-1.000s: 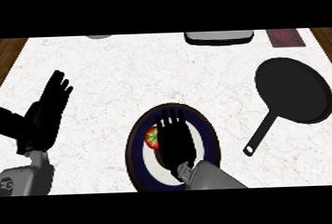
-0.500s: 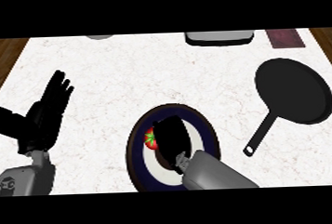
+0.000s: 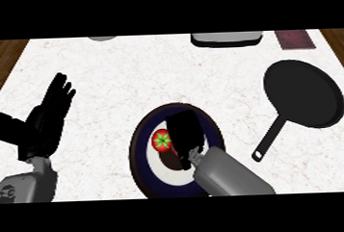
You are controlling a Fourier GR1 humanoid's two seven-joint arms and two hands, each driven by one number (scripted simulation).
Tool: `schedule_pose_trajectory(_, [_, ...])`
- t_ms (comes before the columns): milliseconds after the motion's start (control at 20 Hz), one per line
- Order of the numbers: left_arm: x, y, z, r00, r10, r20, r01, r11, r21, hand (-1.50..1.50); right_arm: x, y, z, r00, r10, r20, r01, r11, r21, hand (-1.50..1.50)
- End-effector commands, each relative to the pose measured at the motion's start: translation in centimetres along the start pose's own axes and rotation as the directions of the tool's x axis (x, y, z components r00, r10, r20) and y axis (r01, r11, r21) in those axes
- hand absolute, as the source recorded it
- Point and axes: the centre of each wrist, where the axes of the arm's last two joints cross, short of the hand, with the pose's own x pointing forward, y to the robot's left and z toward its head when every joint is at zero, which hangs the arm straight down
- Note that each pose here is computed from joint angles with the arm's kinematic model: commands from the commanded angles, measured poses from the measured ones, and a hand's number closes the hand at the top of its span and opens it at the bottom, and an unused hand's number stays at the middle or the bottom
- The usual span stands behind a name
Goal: Pick the bell pepper from the plate and place it in the pan
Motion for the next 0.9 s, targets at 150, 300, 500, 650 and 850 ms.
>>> schedule_pose_trajectory(150, [0.3, 0.8, 0.0, 1.0, 0.003, 0.005, -0.003, 1.0, 0.027, 0.0, -9.6, -4.1, -4.2, 0.678, -0.378, -0.63, 0.371, 0.916, -0.15, 1.5])
schedule_pose_trajectory(300, [0.2, -0.4, 0.1, 1.0, -0.012, 0.013, 0.012, 1.0, -0.024, 0.0, -10.8, -7.7, -6.0, 0.533, -0.394, -0.749, 0.275, 0.918, -0.287, 1.5])
schedule_pose_trajectory(500, [1.3, -0.5, -0.8, 1.0, -0.01, 0.023, 0.01, 0.999, -0.036, 0.0, -11.9, -13.9, -7.3, 0.456, -0.345, -0.82, 0.012, 0.924, -0.382, 1.5])
schedule_pose_trajectory(650, [1.2, -1.8, -0.6, 1.0, 0.007, 0.016, -0.006, 0.998, -0.058, 0.0, -11.3, -17.1, -7.7, 0.432, -0.33, -0.839, -0.143, 0.894, -0.425, 1.5])
schedule_pose_trajectory(850, [2.1, -1.3, -1.3, 1.0, -0.002, 0.006, 0.003, 0.999, -0.053, 0.0, -11.8, -20.6, -8.2, 0.422, -0.321, -0.848, -0.192, 0.882, -0.43, 1.5])
